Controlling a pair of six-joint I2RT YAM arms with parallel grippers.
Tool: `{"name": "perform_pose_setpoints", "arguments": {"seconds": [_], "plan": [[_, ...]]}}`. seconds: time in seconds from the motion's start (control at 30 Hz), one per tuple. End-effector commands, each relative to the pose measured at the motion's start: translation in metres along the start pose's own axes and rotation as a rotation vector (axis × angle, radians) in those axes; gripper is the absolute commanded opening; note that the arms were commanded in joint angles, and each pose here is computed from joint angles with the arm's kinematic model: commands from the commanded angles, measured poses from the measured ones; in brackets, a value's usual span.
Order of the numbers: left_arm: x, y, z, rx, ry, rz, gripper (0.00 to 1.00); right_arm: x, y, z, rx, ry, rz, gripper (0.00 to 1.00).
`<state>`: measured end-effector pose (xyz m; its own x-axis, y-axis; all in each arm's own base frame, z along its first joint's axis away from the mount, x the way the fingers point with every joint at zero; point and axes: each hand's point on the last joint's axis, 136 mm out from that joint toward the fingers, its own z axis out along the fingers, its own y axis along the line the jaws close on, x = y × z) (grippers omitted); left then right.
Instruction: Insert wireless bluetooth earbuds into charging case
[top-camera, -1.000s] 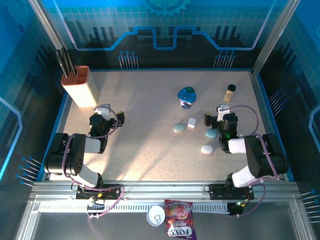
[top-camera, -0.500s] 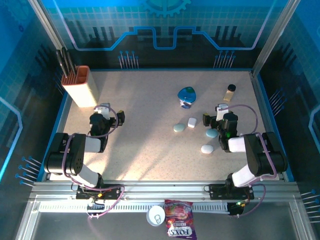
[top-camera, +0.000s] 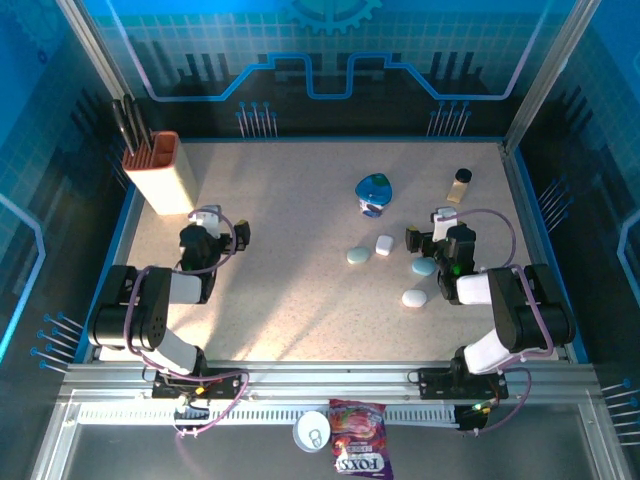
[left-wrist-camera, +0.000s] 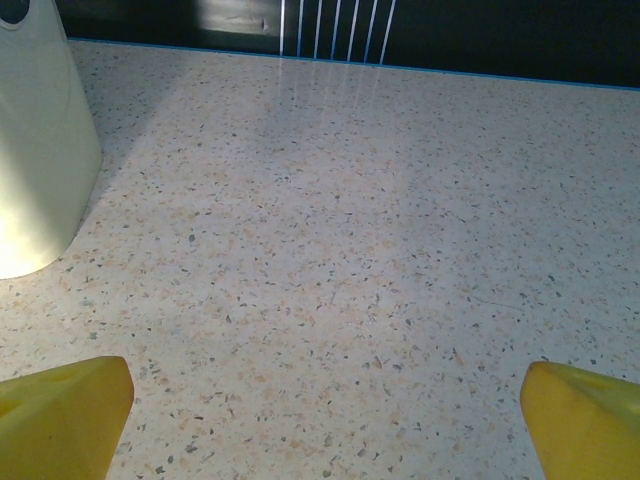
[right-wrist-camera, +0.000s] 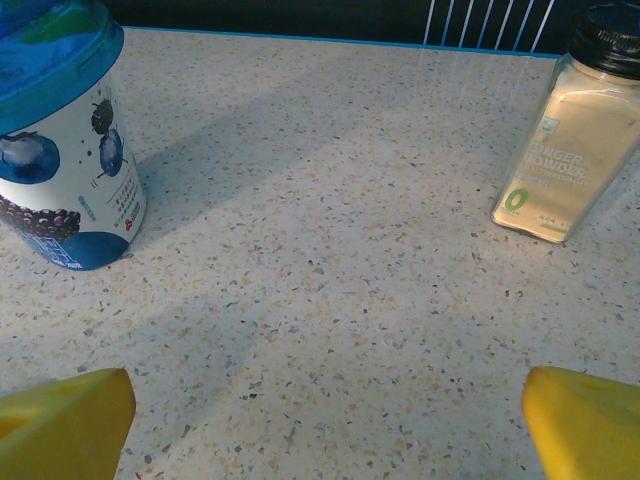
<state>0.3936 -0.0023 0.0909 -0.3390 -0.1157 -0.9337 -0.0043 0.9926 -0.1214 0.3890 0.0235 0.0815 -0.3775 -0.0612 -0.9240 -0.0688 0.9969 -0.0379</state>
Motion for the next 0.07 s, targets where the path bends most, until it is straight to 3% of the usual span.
{"name": "perform_pose_setpoints", "arguments": {"seconds": [0.0,0.03], "plan": [[-0.0057,-0.0050,0.0036,0.022,-0.008,0.019,0.99,-0.0200,-0.0037,0.0019,0.005,-0.066,-0.014,1.00],[-0.0064,-0.0050,0.0036,0.022,-0.011,0.021,0.99,-0.0192,-0.0037,0.0017,0.005,-0.064,-0.014,1.00]]}}
